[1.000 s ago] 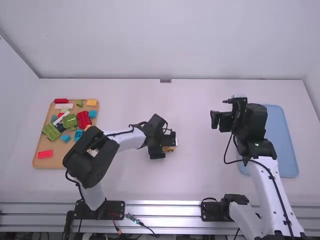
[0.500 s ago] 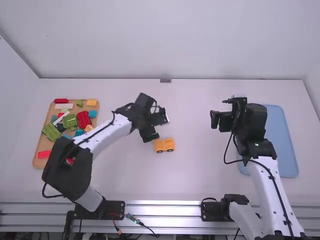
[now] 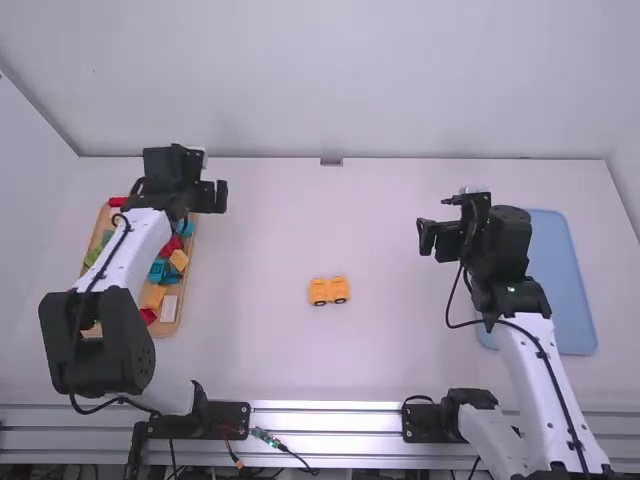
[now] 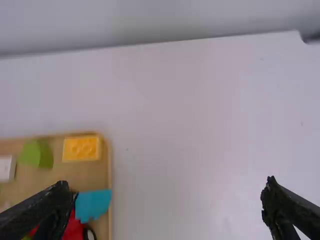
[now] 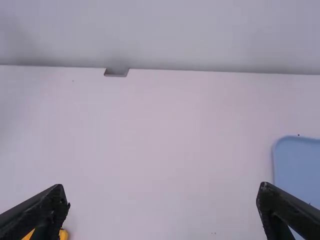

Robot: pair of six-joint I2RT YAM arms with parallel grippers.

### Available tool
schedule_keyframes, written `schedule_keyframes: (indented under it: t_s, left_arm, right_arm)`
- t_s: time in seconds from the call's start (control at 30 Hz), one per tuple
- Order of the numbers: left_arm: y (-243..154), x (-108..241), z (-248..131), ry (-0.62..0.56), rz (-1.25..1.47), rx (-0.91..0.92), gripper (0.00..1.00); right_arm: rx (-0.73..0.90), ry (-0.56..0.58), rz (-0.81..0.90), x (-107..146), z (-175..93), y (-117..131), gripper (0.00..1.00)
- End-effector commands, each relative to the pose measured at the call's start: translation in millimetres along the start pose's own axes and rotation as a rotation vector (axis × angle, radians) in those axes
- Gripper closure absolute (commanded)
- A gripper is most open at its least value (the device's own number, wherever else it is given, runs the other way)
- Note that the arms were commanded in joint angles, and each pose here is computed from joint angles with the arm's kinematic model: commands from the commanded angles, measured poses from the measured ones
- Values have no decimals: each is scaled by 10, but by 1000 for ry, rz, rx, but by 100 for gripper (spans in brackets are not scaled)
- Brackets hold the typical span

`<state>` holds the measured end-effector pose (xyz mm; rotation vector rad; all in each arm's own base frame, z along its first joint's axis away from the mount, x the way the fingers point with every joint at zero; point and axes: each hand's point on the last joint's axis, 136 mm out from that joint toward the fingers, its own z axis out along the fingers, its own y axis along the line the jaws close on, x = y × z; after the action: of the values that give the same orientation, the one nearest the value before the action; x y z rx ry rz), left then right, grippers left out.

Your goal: Assemble lego blocks to make yellow taxi

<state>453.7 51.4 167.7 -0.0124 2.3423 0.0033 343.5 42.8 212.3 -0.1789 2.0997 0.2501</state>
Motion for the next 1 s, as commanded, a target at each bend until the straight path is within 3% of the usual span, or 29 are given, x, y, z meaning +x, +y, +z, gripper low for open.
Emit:
schedule_keyframes:
  t_s: [0.0,0.2,0.63,0.97]
  left_arm:
    - [120,-178,-34,-6,-253,39,1]
    - [495,-167,43,160,-420,-177,1]
    - [633,-395,410,304,-461,-194,1]
    - [788,-106,788,444,-497,-243,1]
  right_arm:
    - [-3,-47,-7,-179,-63,19,1]
    - [-2,-39,-6,-160,-63,17,1]
    - [-2,-36,-8,-152,-62,17,1]
    - [-2,-33,-7,-144,-62,17,1]
